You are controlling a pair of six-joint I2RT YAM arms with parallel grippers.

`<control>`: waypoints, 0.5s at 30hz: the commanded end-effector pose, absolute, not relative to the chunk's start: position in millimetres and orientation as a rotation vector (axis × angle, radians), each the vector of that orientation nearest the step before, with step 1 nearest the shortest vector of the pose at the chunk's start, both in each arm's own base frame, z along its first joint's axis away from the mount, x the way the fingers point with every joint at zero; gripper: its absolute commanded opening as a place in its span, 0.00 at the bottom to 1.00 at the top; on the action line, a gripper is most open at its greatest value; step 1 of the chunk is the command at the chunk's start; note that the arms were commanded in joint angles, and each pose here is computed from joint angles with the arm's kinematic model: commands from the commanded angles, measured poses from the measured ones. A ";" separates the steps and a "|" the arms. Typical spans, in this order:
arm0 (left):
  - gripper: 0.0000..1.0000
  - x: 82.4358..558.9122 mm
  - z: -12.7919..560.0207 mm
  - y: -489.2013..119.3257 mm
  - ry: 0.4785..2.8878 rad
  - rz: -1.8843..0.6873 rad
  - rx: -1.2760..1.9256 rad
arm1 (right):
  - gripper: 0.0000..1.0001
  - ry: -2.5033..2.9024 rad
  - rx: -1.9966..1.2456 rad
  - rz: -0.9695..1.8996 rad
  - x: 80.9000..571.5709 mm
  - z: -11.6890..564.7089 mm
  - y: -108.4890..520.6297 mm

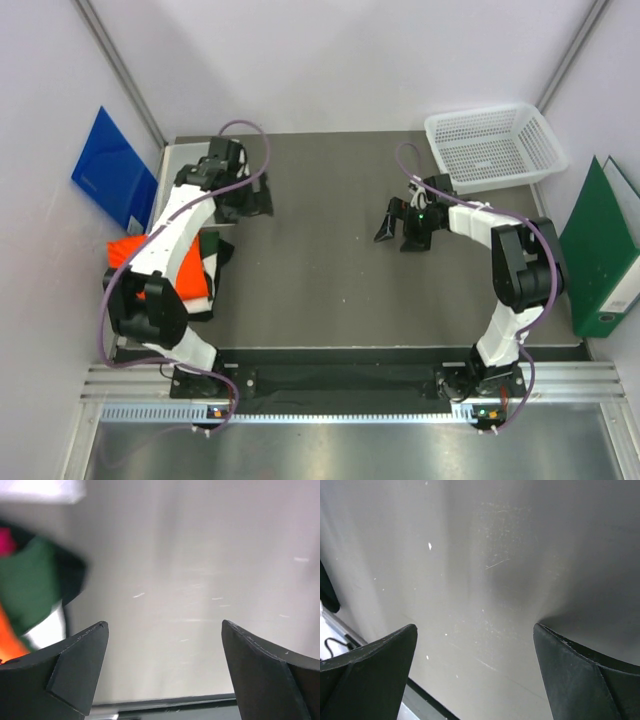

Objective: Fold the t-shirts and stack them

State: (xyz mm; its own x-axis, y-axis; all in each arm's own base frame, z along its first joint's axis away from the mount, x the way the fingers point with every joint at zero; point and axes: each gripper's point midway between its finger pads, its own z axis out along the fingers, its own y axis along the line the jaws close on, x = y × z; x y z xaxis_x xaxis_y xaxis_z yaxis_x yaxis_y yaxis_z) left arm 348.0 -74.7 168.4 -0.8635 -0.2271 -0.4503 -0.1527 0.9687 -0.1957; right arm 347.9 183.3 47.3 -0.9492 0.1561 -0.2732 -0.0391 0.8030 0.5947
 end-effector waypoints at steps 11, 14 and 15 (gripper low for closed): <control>0.99 425.4 136.2 -206.2 2.682 -0.287 0.097 | 0.99 2.613 0.066 0.379 370.0 76.1 114.0; 0.99 435.3 115.0 -200.5 2.725 -0.183 0.121 | 1.00 2.600 0.080 0.264 376.0 80.4 99.5; 0.99 437.4 102.3 -196.9 2.747 -0.140 0.127 | 1.00 2.591 0.087 0.223 378.8 81.8 94.2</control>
State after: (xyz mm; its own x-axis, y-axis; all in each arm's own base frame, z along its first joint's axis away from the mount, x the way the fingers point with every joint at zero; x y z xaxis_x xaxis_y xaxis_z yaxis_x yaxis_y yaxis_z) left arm 426.8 -213.0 101.7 -0.9256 0.0320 -0.3773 0.1079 0.9774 -0.1819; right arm 352.4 120.9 45.7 -0.9194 0.1264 -0.3725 0.0082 0.9529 0.3032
